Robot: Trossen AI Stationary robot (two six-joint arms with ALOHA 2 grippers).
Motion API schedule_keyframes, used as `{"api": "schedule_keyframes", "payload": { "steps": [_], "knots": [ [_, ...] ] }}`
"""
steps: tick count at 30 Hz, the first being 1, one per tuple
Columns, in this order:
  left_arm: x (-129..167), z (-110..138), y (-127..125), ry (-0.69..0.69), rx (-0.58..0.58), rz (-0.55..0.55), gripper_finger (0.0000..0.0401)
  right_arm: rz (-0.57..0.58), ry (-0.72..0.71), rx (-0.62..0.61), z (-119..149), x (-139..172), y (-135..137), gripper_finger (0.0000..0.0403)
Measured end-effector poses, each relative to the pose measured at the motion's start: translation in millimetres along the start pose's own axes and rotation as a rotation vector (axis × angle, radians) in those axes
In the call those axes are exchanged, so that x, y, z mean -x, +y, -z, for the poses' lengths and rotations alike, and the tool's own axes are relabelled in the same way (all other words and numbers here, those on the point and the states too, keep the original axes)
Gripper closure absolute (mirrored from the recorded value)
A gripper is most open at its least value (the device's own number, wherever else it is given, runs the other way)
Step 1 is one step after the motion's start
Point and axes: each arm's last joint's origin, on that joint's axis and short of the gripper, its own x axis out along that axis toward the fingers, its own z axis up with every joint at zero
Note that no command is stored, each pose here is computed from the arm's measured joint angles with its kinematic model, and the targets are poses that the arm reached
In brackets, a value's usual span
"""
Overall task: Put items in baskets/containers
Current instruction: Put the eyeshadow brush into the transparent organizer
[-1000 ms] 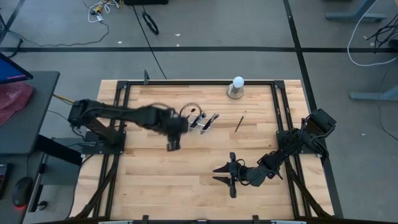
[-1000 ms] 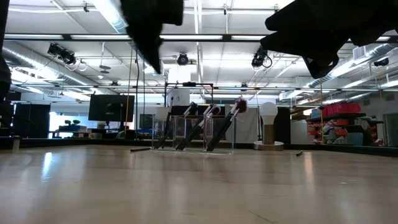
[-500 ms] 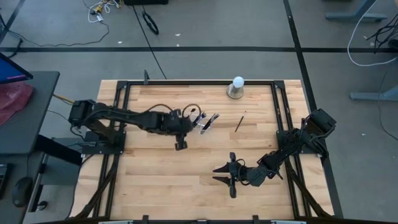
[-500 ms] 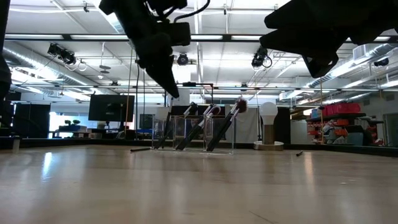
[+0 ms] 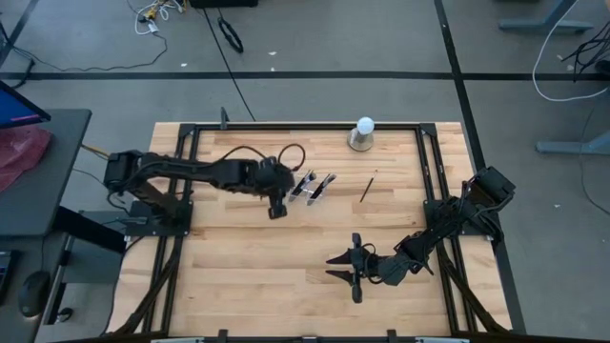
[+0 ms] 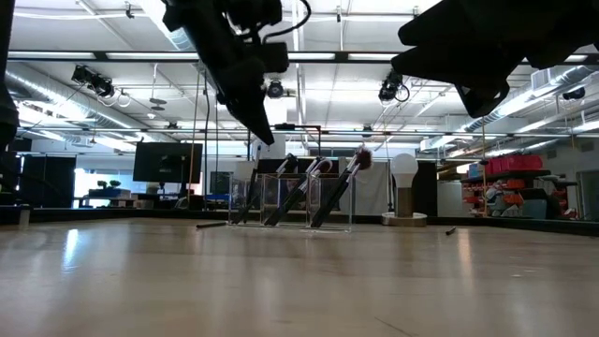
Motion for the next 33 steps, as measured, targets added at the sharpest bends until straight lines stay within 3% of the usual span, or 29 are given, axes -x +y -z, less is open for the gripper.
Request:
{"api": "schedule_keyframes", "payload": {
  "steps": [11,19,28,33],
  "knots": [
    [7,13,-19,0.121,-0.035,0.154,0.0397,0.0,0.0,0.0,0,0,0,0.028],
    [-13,5,-10,0.058,-0.03,0.054,0.0392,-0.001,-0.004,-0.003,0,0,0,0.028],
    [-21,2,15,0.049,-0.013,-0.062,0.0392,0.0,0.0,0.0,0,0,0,0.028],
    [-24,-5,28,-0.023,0.013,-0.098,0.0392,0.0,0.0,0.0,0,0,0,0.028]
  ]
}}
